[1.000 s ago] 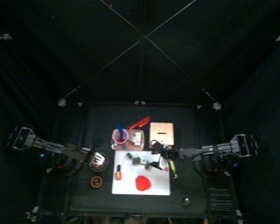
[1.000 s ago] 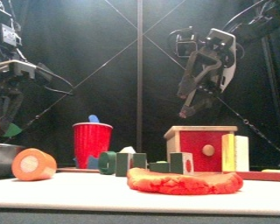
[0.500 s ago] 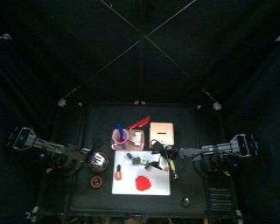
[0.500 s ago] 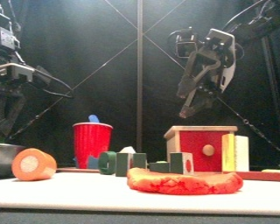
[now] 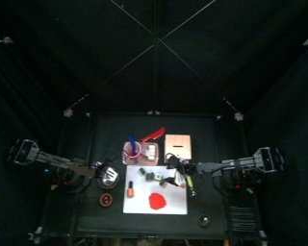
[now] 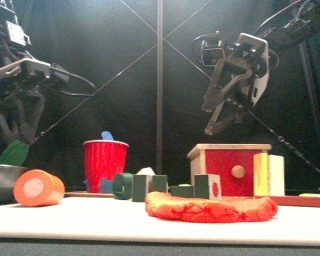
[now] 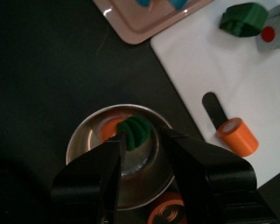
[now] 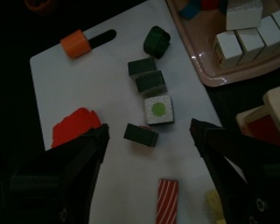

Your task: Put carrot top into soy sauce bowl

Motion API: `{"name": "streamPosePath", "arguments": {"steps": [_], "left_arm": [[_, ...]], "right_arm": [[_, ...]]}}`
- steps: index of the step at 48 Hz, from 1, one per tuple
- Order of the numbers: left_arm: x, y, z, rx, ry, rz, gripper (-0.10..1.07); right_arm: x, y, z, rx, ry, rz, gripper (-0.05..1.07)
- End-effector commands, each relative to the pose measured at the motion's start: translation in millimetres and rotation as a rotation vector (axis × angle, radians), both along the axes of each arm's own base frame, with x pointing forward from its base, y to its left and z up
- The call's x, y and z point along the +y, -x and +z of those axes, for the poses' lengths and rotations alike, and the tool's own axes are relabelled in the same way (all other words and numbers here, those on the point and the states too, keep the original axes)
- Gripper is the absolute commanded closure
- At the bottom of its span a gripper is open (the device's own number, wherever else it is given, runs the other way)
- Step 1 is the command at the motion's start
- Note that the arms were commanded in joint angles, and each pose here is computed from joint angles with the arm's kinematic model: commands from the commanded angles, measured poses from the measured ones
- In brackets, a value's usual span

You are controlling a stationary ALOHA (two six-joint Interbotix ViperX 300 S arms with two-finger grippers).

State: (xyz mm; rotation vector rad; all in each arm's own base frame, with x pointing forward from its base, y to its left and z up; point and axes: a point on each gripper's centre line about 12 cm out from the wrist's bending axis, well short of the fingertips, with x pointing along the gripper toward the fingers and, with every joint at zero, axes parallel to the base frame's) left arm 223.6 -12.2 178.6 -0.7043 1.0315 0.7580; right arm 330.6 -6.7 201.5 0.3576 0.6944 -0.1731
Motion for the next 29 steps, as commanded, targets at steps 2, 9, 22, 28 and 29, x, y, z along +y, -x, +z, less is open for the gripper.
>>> {"name": "streamPosePath", "arguments": {"steps": [2, 9, 22, 28, 29], "left_arm": [[0.7, -12, 15.4, -0.065, -0.033, -0.03, 0.21], [-0.4, -19, 21.4, -0.111, -0.034, -0.048, 0.21], [-6.6, -31, 14.6, -0.159, -0.003, -0.082, 0.21], [-15.0, -37, 5.6, -0.156, 0.028, -0.097, 0.21], [-16.3, -38, 3.8, -0.154, 0.032, -0.1, 0.21]], "right_arm": [[-1, -5, 13.5, -0.046, 0.002, 0.0, 0.0], [-1, -4, 13.0, -0.044, 0.002, -0.001, 0.0], [-1, -4, 12.4, -0.043, 0.005, 0.0, 0.0], [-2, -4, 11.8, -0.04, 0.006, 0.001, 0.0], [-2, -3, 11.7, -0.04, 0.006, 0.001, 0.0]]}}
